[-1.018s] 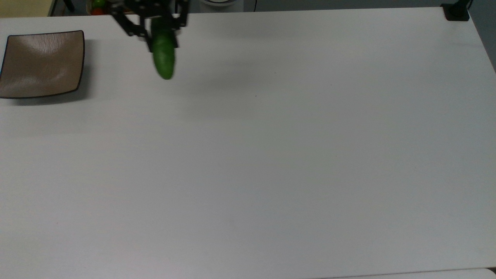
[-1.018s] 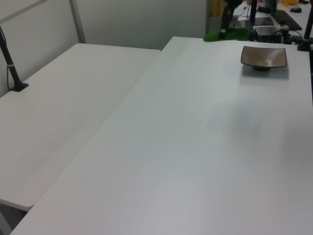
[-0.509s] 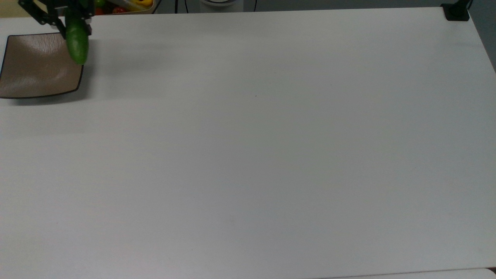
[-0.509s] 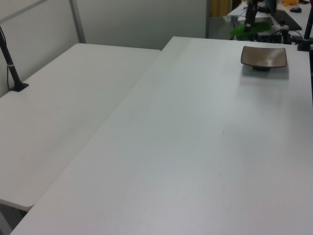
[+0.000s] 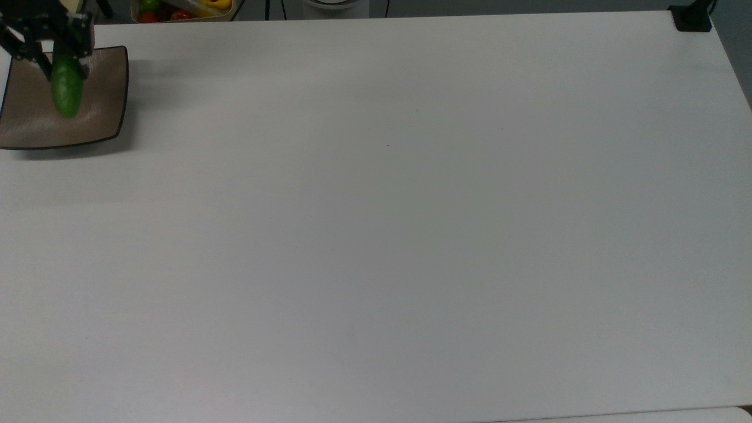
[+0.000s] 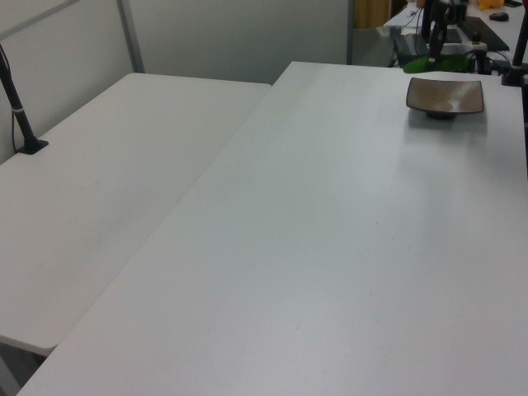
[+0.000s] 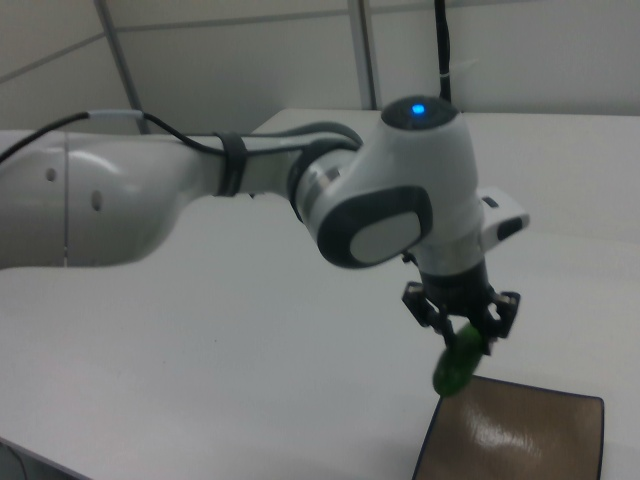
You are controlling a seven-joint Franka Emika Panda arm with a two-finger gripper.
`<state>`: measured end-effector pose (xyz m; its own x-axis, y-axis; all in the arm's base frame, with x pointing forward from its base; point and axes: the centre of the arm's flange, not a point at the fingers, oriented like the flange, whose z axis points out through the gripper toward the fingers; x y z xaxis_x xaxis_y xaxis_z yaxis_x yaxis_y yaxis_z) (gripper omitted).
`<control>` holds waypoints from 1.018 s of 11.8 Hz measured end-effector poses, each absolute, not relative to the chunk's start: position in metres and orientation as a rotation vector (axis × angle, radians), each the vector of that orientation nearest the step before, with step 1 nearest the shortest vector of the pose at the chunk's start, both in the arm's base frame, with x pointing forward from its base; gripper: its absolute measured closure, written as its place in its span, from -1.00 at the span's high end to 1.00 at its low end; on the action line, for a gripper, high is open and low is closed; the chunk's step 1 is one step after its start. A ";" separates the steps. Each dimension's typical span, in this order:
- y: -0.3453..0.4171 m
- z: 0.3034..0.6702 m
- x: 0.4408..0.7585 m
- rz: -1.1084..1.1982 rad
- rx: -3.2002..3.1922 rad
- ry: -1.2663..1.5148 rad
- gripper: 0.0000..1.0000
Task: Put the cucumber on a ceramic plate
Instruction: 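Lower the cucumber onto the plate and open the gripper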
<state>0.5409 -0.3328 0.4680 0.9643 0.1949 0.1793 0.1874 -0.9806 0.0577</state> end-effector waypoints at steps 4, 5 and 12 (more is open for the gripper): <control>-0.369 0.413 0.524 0.311 2.996 0.348 -0.04; -0.374 0.406 0.519 0.302 2.997 0.350 -0.04; -0.375 0.389 0.516 0.264 3.015 0.371 0.45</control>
<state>0.5157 -0.3750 0.3885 0.9555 0.2479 0.1599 0.2318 -0.9662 0.1126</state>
